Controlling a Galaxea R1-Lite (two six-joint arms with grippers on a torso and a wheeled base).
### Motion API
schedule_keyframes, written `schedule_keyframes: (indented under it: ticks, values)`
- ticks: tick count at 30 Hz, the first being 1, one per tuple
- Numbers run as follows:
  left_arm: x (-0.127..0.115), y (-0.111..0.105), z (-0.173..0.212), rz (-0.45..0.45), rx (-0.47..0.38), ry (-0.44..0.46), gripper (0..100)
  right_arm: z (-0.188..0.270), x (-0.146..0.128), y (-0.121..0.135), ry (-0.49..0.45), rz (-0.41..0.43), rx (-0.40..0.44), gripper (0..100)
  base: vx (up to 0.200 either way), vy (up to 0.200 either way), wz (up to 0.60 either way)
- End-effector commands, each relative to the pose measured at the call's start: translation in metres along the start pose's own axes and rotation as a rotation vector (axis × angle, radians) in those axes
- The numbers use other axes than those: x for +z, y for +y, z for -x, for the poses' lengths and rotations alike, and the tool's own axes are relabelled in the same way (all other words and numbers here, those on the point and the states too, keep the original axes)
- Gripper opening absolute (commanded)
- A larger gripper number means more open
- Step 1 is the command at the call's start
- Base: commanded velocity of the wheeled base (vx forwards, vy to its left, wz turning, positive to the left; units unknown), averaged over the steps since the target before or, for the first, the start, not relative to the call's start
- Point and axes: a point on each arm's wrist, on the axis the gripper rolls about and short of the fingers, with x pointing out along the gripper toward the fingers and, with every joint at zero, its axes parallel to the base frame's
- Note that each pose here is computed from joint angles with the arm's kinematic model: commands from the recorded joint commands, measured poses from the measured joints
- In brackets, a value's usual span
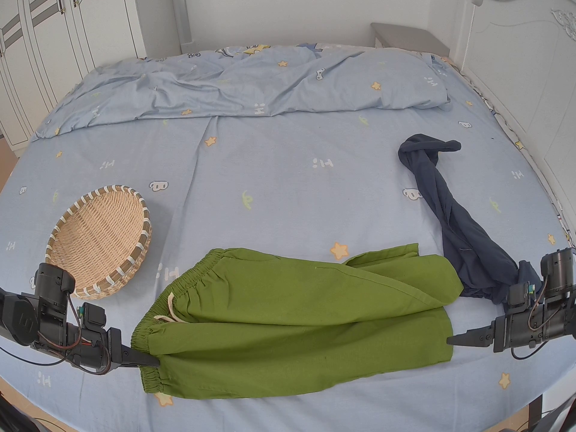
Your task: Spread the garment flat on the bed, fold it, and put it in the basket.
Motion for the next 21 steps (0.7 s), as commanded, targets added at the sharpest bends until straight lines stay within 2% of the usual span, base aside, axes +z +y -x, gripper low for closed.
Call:
schedule_keyframes:
  ticks: [1,5,10,21]
  values:
    - [0.002,0.003,-0.002,0.01,0.003,0.006,0,-0.017,-0.017,-0.012,0.084,-0.056,0.007,100,0.0,0.0,0.0]
    - [0.002,0.003,-0.002,0.01,0.003,0.006,0,-0.02,-0.02,-0.014,0.08,-0.051,0.01,100,0.0,0.0,0.0]
    - [0.002,0.003,-0.002,0.011,0.003,0.005,0,-0.023,-0.024,-0.012,0.087,-0.043,0.057,100,0.0,0.0,0.0]
    - [0.002,0.003,-0.002,0.01,0.003,0.006,0,-0.033,-0.027,-0.017,0.119,-0.054,0.067,100,0.0,0.0,0.0]
